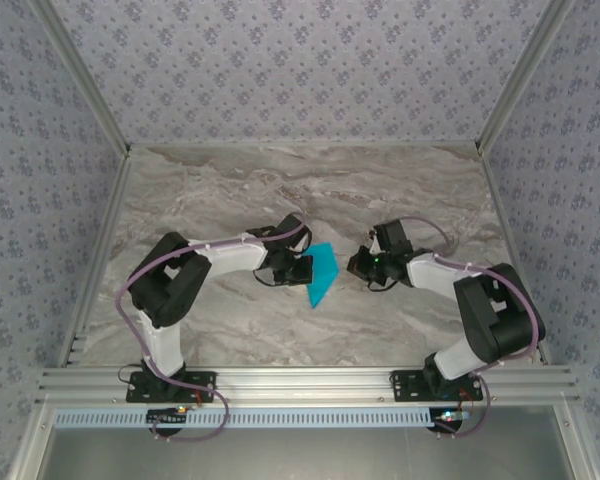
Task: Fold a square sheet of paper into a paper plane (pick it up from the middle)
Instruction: Third fold the triangle at the center of the table.
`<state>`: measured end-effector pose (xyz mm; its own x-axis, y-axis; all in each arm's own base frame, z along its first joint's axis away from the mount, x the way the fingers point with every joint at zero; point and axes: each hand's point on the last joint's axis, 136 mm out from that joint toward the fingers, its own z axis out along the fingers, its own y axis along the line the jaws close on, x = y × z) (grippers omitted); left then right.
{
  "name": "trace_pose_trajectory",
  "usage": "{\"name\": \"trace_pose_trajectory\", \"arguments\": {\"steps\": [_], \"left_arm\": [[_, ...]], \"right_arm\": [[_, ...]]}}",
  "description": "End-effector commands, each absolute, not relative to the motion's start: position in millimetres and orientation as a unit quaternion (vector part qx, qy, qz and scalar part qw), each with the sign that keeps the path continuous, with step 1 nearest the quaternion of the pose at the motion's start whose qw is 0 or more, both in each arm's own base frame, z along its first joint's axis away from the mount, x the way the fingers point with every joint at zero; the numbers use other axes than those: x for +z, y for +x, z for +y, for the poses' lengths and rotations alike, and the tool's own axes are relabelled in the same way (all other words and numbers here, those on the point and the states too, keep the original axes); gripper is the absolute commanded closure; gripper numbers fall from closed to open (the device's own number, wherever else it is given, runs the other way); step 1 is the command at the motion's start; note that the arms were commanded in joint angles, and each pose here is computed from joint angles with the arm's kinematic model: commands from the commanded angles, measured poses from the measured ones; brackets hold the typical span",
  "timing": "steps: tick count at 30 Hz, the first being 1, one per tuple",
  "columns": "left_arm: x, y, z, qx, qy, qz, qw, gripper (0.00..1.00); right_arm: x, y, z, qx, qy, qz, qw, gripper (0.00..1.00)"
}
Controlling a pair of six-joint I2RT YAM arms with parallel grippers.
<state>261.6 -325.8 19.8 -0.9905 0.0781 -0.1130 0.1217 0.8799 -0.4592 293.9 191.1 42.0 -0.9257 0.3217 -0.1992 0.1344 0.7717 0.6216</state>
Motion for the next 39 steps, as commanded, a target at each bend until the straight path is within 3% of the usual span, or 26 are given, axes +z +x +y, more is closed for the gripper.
{"name": "trace_pose_trajectory", "arguments": {"steps": [1,11,18,23,28,39], "left_arm": [[-10.3,251.7,-302.4,-0.168,0.065,0.983,0.021,1.00],[-8.4,255.8,-304.8,-0.166,0.104,0.980,0.031,1.00],[-17.2,250.9,-295.7,-0.145,0.105,0.984,0.021,1.00],[-20.0,253.3,-292.7,-0.135,0.112,0.984,0.026,1.00],[-9.6,266.6,-295.8,-0.135,0.152,0.977,0.057,1.00],[18.0,284.1,-313.1,-0.175,0.264,0.943,0.103,1.00]], "right_arm": [[52.1,288.4,210.6,0.312,0.075,0.935,0.151,1.00],[24.0,288.0,240.7,0.313,0.049,0.943,0.104,1.00],[0.9,295.3,187.5,0.285,0.113,0.946,0.102,1.00],[25.0,307.7,165.0,0.279,0.122,0.941,0.146,1.00],[53.4,304.0,184.4,0.305,0.094,0.933,0.163,1.00],[33.4,286.7,247.2,0.338,0.057,0.933,0.109,1.00]]}}
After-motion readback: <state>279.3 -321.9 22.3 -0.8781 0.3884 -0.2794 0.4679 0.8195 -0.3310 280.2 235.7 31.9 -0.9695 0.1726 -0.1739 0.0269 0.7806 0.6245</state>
